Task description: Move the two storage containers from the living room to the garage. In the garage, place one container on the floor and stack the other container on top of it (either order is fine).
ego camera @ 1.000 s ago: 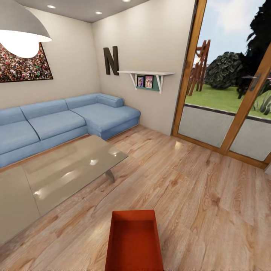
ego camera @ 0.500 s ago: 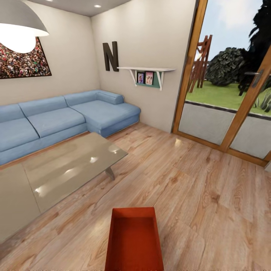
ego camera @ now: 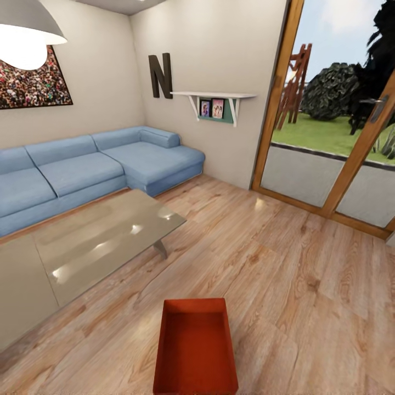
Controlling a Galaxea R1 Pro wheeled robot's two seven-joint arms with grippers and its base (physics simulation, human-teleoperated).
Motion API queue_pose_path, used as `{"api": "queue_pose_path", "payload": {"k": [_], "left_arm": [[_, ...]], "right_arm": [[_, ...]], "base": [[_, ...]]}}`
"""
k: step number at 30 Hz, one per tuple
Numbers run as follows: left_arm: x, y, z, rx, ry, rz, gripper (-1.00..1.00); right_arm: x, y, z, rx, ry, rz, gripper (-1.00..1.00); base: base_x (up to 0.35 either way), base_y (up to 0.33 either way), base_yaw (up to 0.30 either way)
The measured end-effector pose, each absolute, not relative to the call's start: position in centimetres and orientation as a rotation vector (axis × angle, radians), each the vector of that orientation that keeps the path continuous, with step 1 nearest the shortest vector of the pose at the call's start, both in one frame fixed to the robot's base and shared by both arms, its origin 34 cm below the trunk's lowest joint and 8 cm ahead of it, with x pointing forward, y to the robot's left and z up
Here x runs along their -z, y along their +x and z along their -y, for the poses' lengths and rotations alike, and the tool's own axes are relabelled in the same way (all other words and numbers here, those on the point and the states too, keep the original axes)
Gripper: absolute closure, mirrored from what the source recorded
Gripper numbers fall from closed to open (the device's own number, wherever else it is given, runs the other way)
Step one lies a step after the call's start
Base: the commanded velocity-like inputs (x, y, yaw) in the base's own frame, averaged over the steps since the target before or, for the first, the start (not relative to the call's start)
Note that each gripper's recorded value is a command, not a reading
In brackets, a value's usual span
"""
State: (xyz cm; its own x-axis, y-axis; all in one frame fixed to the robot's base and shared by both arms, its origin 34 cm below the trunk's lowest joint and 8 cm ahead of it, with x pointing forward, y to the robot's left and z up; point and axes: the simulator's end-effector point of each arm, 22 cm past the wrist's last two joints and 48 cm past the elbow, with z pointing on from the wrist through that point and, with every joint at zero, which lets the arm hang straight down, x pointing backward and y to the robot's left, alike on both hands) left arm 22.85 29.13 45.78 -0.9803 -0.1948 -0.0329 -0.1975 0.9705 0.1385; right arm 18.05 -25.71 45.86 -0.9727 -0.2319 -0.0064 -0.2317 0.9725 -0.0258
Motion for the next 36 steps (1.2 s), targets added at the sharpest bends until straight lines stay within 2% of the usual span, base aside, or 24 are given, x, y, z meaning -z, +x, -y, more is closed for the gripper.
{"api": "queue_pose_path", "payload": {"k": [36], "left_arm": [[-45.3, 20.6, -29.1, -0.234, -0.308, -3.156, -1.0]], "right_arm": [[-45.7, 15.6, 25.9, 0.025, -0.371, -3.177, -1.0]], "base": [[0.0, 0.0, 0.0]]}}
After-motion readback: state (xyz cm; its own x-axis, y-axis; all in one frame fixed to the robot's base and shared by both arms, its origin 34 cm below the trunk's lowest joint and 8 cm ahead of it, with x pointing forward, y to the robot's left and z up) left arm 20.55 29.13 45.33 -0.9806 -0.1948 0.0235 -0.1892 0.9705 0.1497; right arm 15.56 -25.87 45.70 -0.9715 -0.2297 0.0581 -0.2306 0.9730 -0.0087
